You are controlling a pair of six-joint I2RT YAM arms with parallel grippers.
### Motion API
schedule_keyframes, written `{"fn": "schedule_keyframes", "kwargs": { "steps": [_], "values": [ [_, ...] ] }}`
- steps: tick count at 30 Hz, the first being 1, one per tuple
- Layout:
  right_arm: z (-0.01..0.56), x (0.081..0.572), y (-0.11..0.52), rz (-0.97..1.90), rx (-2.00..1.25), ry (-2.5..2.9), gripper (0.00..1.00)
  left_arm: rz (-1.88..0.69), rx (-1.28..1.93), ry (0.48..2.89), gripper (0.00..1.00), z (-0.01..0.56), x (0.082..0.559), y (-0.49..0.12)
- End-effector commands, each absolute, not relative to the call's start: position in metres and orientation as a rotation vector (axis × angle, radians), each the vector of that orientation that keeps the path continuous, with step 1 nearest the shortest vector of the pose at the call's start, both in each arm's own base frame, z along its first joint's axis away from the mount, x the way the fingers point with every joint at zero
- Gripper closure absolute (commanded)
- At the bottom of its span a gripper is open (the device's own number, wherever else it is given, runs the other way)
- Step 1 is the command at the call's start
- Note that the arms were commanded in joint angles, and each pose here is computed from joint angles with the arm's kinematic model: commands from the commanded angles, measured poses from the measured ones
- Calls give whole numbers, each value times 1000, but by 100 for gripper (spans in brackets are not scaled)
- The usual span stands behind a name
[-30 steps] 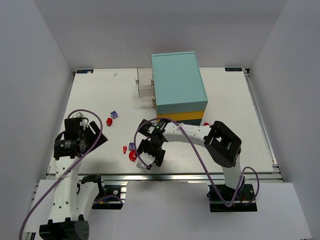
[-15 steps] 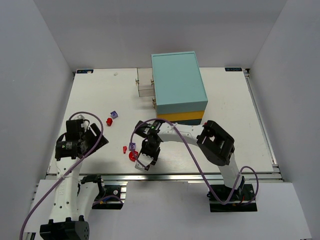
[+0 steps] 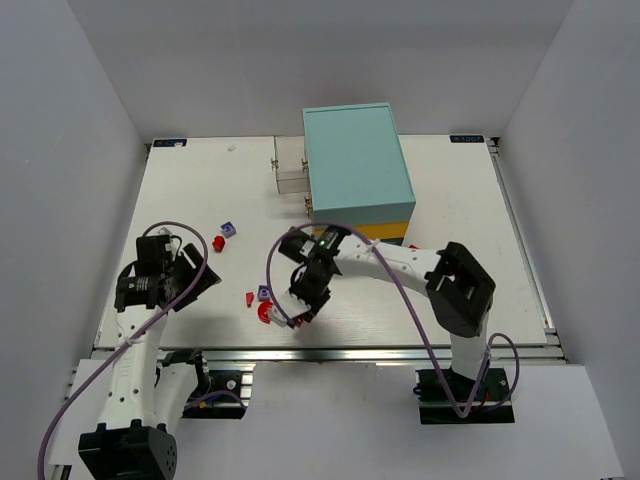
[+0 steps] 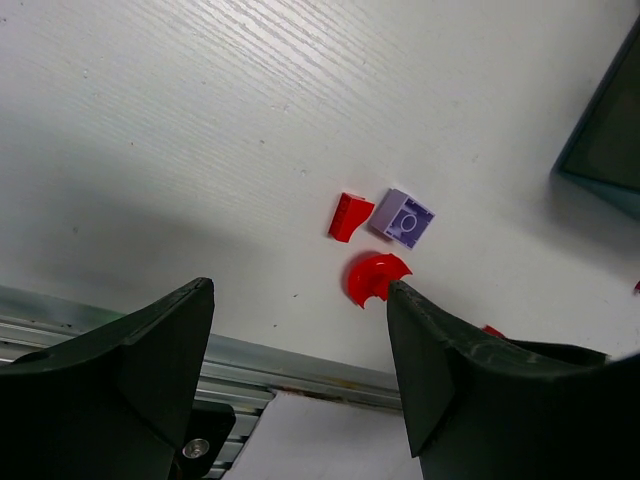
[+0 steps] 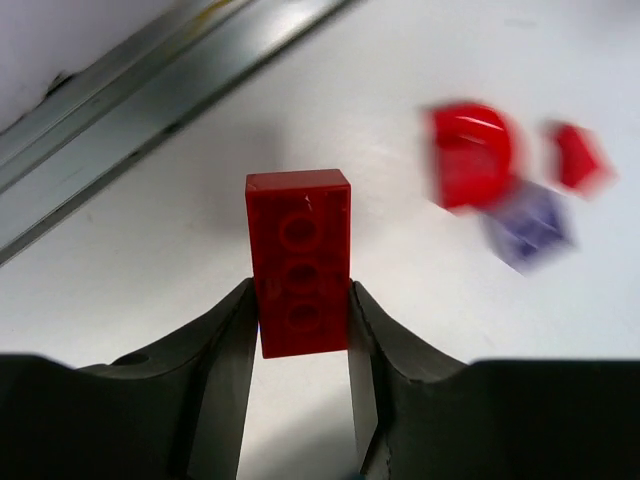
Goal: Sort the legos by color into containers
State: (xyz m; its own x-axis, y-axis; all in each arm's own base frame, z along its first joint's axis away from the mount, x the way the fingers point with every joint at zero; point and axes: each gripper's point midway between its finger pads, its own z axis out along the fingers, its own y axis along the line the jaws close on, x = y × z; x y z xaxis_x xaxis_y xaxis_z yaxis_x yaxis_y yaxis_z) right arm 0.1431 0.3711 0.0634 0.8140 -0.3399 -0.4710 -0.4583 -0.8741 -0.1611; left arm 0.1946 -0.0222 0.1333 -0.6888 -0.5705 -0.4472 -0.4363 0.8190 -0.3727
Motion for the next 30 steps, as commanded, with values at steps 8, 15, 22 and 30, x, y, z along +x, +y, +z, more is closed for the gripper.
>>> {"fn": "schedule_keyframes", "kwargs": {
  "steps": [8,15,22,30],
  "values": [
    [278,225,457,582,-1853,1117,100,-394,-787,2388,21,135,214,-29],
    [349,345,477,251,-1367,1274,100,-391,-787,2377,21,140,218,-28],
    [355,414,466,23,-1288,1236,100,-402,-785,2359,21,140,216,-29],
    [340,469,439,-226,-1285,1225,100,-424,-746,2345,21,142,219,-31]
  ]
}}
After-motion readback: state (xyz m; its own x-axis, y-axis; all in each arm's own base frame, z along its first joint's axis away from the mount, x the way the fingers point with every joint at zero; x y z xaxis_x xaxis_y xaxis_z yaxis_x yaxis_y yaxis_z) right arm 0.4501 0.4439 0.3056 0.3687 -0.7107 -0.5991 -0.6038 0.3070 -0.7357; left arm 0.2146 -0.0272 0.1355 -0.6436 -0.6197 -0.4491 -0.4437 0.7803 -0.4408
